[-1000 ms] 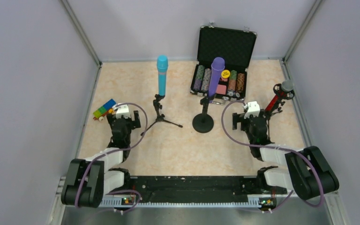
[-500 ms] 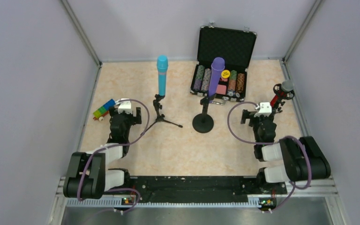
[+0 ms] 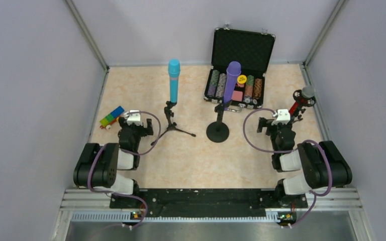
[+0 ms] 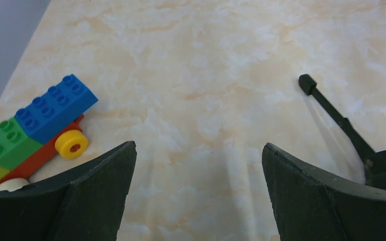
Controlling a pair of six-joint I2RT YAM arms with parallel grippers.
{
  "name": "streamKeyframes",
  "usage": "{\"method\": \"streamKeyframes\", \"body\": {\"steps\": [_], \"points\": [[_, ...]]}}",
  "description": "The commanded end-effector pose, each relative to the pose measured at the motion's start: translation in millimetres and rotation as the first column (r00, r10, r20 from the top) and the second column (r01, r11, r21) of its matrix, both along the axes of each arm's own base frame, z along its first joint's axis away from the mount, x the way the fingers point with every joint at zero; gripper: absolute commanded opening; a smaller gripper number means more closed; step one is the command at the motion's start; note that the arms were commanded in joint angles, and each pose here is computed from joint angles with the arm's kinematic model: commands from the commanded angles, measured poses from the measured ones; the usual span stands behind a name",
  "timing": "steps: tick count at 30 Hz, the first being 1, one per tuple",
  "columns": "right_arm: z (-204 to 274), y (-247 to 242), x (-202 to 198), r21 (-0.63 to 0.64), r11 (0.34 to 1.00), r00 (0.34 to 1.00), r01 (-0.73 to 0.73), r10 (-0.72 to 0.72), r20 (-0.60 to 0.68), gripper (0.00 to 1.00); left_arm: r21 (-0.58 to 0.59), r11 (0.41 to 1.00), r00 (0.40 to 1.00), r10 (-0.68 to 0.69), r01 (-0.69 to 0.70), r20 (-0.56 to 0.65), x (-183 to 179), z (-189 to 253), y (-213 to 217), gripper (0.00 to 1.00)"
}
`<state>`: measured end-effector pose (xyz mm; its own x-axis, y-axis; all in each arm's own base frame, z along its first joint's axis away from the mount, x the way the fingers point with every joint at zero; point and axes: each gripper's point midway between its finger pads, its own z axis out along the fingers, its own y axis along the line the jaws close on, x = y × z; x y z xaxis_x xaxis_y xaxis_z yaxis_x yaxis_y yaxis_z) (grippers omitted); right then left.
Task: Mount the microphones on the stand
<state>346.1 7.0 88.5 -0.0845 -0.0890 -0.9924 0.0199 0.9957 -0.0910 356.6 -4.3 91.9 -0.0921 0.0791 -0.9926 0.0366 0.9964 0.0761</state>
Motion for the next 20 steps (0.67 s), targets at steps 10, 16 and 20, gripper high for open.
{"method": "streamKeyframes", "body": {"steps": [10,16,20], "points": [[19.8,-3.2,12.9,0.032,0.999,0.998,0.021,-0.023,0.064,0.99,-0.087,0.985,0.989,0.144,-0.146,-0.026,24.8,14.4,29.6,0.99],[19.6,-3.2,12.9,0.032,0.999,0.998,0.021,-0.023,0.063,0.99,-0.089,0.982,0.986,0.163,-0.165,-0.03,29.6,13.0,33.1,0.99],[19.4,-3.4,12.9,0.032,0.999,0.998,0.022,-0.023,0.063,0.99,-0.085,0.982,0.986,0.167,-0.169,-0.028,30.1,14.0,33.9,0.99]]}}
